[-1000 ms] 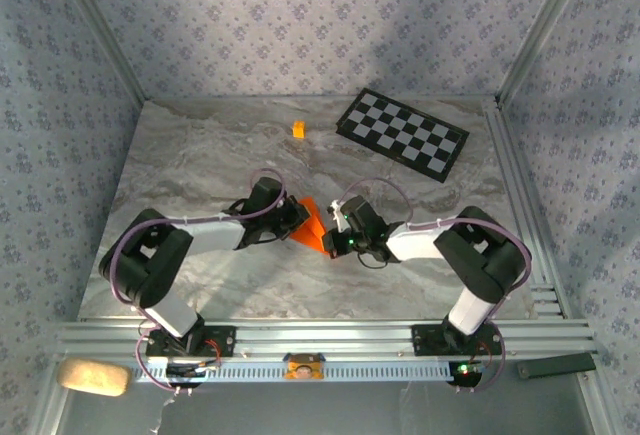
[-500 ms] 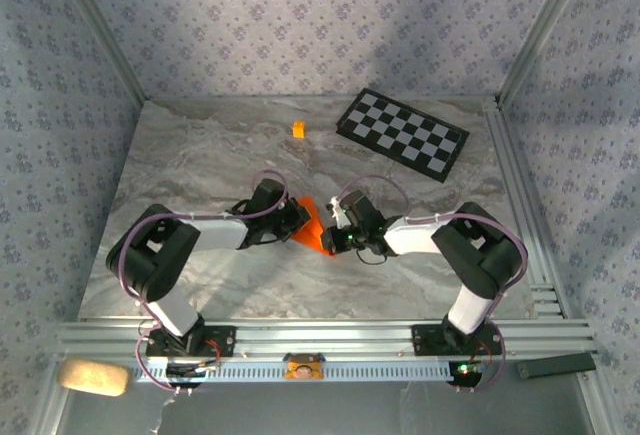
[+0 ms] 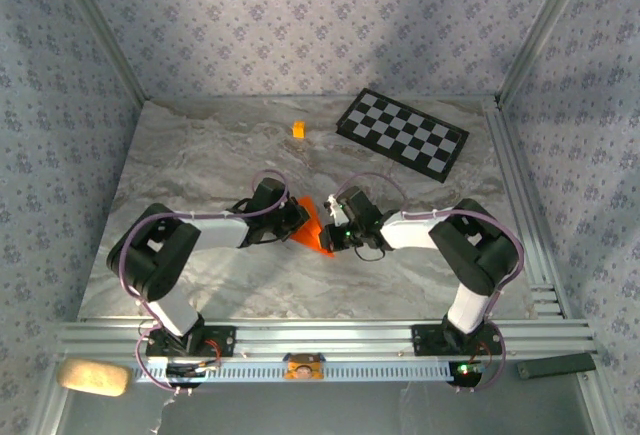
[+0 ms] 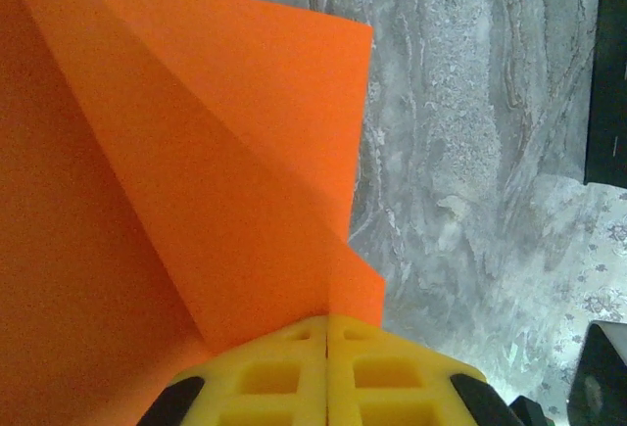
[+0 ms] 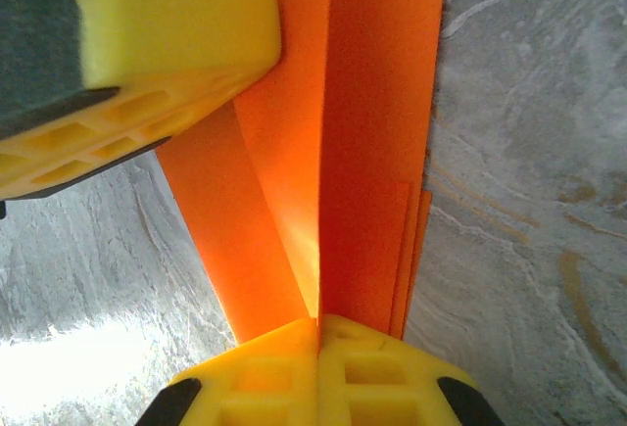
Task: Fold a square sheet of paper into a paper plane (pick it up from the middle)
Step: Fourth fold the wing at the center of the table.
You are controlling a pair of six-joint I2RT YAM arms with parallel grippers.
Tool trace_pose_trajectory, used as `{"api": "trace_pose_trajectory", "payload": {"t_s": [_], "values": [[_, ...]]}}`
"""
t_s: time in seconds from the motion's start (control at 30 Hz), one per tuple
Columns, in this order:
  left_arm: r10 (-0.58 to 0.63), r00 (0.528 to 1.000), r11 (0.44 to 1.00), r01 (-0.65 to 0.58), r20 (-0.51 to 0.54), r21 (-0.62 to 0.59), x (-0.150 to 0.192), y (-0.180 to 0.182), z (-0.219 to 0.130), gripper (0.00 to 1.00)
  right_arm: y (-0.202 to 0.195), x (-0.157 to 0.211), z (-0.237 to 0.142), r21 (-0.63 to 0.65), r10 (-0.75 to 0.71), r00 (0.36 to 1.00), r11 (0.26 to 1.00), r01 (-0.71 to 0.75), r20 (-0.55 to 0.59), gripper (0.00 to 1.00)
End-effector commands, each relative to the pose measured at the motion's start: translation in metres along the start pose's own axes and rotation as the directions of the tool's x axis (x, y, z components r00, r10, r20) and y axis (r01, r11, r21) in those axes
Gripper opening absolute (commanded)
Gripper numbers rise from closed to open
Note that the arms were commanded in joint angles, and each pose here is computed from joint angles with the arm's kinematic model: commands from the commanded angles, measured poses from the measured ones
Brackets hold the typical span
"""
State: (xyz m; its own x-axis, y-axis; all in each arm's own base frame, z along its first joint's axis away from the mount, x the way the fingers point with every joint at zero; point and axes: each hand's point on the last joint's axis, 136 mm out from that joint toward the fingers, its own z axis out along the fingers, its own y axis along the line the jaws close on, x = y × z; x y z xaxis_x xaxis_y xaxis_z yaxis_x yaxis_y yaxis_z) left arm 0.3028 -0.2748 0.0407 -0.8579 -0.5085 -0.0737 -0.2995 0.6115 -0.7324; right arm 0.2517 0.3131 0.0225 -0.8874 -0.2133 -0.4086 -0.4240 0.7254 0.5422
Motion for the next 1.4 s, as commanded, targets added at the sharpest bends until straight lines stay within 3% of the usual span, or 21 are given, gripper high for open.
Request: {"api": "trace_pose_trajectory", "payload": {"t_s": [0.0, 0.43, 0.67, 0.83, 1.37], "values": [[0.002, 1.000, 0.999, -0.002, 0.001, -0.040, 0.000, 0.006, 0.006, 0.06, -0.026, 0.039, 0.006, 0.092, 0.085, 0.987, 0.993, -0.072, -0.140, 0.05], [0.032, 0.999, 0.999, -0.032, 0.007, -0.006, -0.002, -0.002, 0.006, 0.12, -0.031, 0.044, 0.010, 0.108, 0.118, 0.980, 0.989, -0.101, -0.161, 0.03], [0.041, 0.994, 0.999, -0.041, 0.099, 0.001, -0.012, -0.002, -0.014, 0.16, -0.027, 0.042, 0.011, 0.056, 0.177, 0.977, 0.984, -0.171, -0.122, 0.01], [0.019, 0.986, 0.999, -0.011, 0.167, -0.044, -0.019, 0.012, -0.027, 0.12, -0.029, 0.042, 0.012, 0.056, 0.196, 0.974, 0.980, -0.191, -0.112, 0.00], [0.044, 0.996, 0.999, -0.044, 0.076, 0.000, -0.010, -0.002, -0.009, 0.09, -0.032, 0.043, 0.012, 0.045, 0.249, 0.963, 0.968, -0.245, -0.106, 0.00]]}}
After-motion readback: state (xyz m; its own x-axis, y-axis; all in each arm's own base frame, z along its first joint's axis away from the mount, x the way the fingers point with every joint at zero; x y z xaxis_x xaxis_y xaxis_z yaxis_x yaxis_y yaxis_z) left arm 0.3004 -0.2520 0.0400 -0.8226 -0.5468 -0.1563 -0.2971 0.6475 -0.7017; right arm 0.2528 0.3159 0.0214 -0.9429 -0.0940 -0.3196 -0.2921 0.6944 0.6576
